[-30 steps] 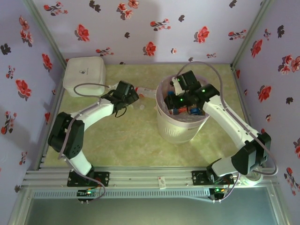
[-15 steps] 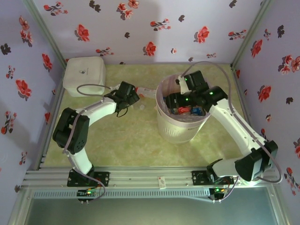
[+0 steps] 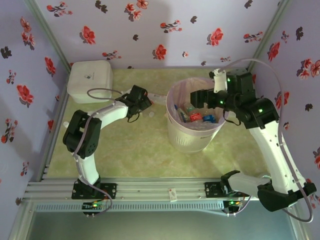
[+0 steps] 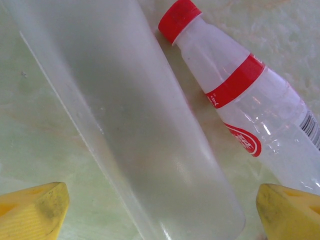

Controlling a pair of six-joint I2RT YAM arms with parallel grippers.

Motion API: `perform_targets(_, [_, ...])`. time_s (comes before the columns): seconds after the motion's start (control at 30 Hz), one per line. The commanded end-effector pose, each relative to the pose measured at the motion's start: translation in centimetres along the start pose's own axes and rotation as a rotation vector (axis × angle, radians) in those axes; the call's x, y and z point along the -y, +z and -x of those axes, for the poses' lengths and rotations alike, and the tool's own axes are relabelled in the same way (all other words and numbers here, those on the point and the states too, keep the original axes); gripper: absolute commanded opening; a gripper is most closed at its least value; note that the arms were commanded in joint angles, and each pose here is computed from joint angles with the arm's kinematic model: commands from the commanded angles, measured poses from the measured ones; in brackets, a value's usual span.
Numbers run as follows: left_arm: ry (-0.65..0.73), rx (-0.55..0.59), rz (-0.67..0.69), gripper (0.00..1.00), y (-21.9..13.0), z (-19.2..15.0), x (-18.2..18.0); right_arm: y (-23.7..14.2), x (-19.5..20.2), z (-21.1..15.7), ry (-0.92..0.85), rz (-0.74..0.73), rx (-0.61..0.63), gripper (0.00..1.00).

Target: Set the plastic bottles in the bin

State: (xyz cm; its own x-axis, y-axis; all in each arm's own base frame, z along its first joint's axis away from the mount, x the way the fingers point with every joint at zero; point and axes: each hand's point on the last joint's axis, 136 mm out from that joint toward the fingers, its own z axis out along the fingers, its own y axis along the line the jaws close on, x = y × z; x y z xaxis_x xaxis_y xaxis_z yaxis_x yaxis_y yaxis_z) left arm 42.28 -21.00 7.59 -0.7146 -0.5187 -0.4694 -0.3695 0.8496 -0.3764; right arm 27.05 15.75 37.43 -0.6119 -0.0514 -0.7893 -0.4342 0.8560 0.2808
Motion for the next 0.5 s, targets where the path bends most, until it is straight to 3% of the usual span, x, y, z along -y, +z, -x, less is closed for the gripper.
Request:
perform_targets(0.0, [-0.007, -0.013, -0.008, 0.97, 0.8, -0.1, 0.8, -0.5, 0.3, 0.1, -0.001, -0.011, 0.018, 0.89])
perform_targets(0.17, [-0.001, -0.033, 0.003, 0.96, 1.6, -0.8, 0.6, -0.6, 0.4, 0.2, -0.001, -0.017, 0.023, 0.88])
perform_targets(0.47, [-0.033, -0.039, 0.019, 0.78, 2.4, -1.6, -0.8, -0.7, 0.6, 0.5, 0.001, -0.022, 0.054, 0.87])
